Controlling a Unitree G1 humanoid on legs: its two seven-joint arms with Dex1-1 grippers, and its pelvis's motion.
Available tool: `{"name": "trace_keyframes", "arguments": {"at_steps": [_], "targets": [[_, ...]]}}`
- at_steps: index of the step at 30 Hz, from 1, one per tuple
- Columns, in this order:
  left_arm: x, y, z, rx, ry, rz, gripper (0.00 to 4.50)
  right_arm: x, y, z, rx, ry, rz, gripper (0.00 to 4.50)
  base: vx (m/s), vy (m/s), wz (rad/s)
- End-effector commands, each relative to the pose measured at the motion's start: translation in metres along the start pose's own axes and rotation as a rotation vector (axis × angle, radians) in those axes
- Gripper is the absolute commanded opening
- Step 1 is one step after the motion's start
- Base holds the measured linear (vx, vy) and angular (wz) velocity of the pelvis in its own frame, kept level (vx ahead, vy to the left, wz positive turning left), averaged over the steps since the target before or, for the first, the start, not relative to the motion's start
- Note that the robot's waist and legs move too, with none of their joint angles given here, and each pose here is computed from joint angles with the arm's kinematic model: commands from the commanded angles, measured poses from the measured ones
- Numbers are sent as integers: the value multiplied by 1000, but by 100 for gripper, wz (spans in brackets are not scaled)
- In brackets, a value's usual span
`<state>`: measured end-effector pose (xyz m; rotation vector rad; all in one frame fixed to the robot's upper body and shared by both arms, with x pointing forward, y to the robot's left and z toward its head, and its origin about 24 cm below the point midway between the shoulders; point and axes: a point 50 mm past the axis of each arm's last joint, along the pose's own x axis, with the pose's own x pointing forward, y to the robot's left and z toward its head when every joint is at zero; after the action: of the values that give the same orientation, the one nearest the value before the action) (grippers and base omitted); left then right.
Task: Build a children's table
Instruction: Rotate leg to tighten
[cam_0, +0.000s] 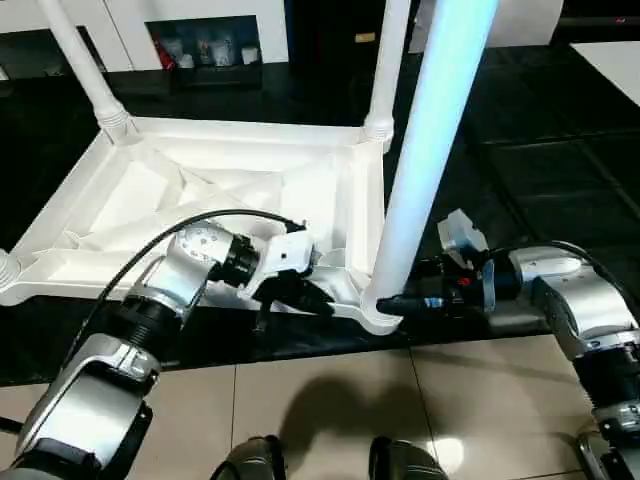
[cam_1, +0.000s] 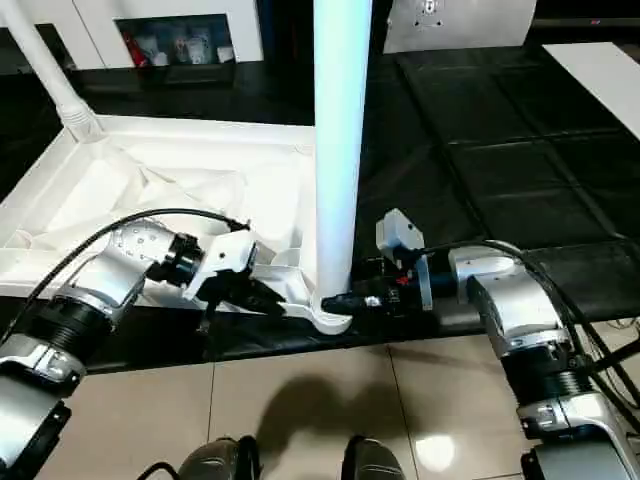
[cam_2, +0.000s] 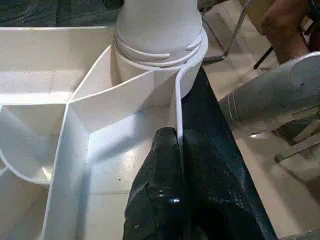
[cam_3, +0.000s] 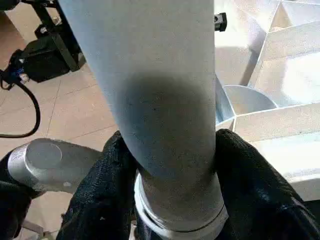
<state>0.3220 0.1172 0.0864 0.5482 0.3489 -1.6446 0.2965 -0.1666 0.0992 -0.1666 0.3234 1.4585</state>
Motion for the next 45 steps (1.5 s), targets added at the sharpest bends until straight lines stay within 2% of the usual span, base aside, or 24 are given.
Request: {"name": "trace_keyframes", "arguments": {"at_steps": [1,7,8,10,13,16,20,22,23,24,29,32,36,38,42,44,45], "targets": [[4,3,4,-16,5,-7,0,6,4,1,14,-19,26,201,0,0,0],[14,12,11,-99,-42,132,0,18,1,0,80,-60,-167,201,0,0,0],[22,19,18,-146,-75,220,0,31,0,-1,139,-85,-298,201,0,0,0],[24,21,21,-162,-87,247,0,35,-1,-1,158,-96,-343,201,0,0,0],[44,34,39,-241,-144,409,0,54,-17,-2,293,-157,-656,201,0,0,0],[56,43,45,-279,-147,519,0,65,-29,0,369,-189,-829,201,0,0,0],[61,51,54,-317,-173,629,0,74,-36,2,379,-162,-939,200,0,0,0],[62,53,56,-313,-169,658,0,76,-37,5,412,-196,-968,200,0,0,0],[62,53,56,-308,-160,671,0,76,-38,10,403,-249,-984,235,0,0,0],[62,53,56,-304,-157,673,0,76,-37,11,395,-260,-980,255,0,0,0],[58,49,48,-264,-126,650,0,65,-33,10,331,-292,-964,299,0,0,0],[55,46,42,-251,-116,620,0,58,-27,7,271,-284,-908,327,0,0,0],[46,39,32,-215,-99,549,0,38,-15,-1,161,-236,-793,365,0,0,0],[40,35,25,-187,-76,494,0,22,-12,-3,107,-218,-734,394,0,0,0],[35,29,19,-154,-50,427,0,9,-9,-4,50,-181,-669,394,0,0,0],[31,22,10,-133,-7,338,0,-2,-5,-3,-10,-143,-553,394,0,0,0],[30,22,10,-131,-5,331,0,-2,-5,-3,-12,-141,-545,394,0,0,0]]}}
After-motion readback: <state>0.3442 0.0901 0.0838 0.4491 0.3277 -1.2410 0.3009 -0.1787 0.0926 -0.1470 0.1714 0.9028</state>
